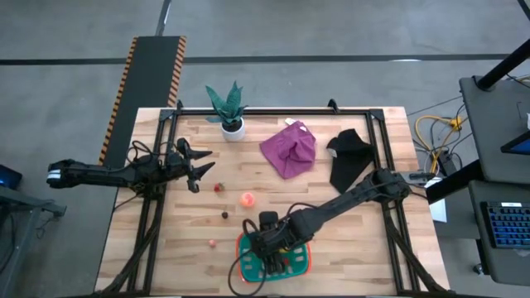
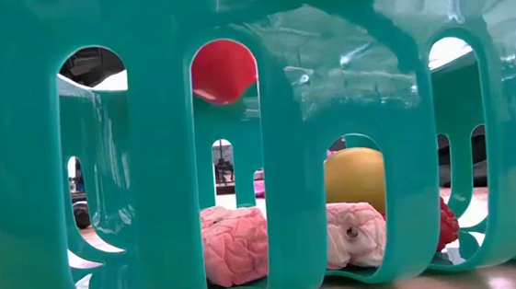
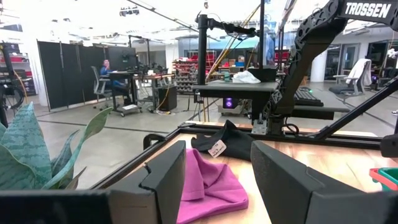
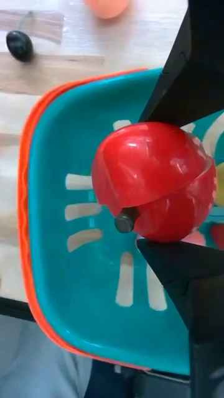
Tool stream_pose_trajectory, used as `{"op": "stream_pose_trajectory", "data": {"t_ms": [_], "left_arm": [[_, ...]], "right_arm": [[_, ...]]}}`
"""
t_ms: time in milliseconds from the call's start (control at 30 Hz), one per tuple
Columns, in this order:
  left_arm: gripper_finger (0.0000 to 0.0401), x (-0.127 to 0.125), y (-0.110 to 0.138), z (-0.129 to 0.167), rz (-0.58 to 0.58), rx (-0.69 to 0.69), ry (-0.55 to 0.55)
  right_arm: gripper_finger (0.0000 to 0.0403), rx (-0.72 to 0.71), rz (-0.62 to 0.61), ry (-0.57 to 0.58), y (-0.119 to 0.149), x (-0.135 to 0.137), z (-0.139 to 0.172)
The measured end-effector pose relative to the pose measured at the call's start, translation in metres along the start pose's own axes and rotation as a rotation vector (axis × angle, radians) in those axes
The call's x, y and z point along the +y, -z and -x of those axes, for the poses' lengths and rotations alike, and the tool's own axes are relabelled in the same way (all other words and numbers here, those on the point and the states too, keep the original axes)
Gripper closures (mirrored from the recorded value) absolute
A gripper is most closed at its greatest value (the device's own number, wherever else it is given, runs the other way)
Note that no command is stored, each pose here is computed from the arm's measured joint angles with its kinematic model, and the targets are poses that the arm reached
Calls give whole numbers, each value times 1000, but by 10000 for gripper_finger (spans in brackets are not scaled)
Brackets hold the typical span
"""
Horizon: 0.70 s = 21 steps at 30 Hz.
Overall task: Pick and placing Produce into tupperware
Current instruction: Put the red apple into the green basket, then put the red strawberry into the green basket
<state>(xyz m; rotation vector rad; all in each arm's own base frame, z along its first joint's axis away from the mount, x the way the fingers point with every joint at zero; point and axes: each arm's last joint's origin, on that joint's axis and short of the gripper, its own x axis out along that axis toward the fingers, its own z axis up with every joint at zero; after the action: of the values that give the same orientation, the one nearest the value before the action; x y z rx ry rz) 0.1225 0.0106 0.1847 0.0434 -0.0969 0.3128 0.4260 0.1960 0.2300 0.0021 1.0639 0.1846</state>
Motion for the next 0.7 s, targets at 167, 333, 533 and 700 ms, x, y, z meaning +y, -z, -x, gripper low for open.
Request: {"op": "stream_pose_trajectory", "data": {"t_ms": [167,333,533,700], "left_arm": [[232,0,0,0,0,0,0],[232,0,0,0,0,-1,0],[232,0,0,0,0,-1,0],[232,0,0,0,0,-2,0]], "right_arm": [[127,-4,0,3,0,0,-1],[113,-4,0,2,0,0,-2],[95,-6,-48,10,-1,-1,-2],[80,-18,-37,17,-3,-2,1]]}}
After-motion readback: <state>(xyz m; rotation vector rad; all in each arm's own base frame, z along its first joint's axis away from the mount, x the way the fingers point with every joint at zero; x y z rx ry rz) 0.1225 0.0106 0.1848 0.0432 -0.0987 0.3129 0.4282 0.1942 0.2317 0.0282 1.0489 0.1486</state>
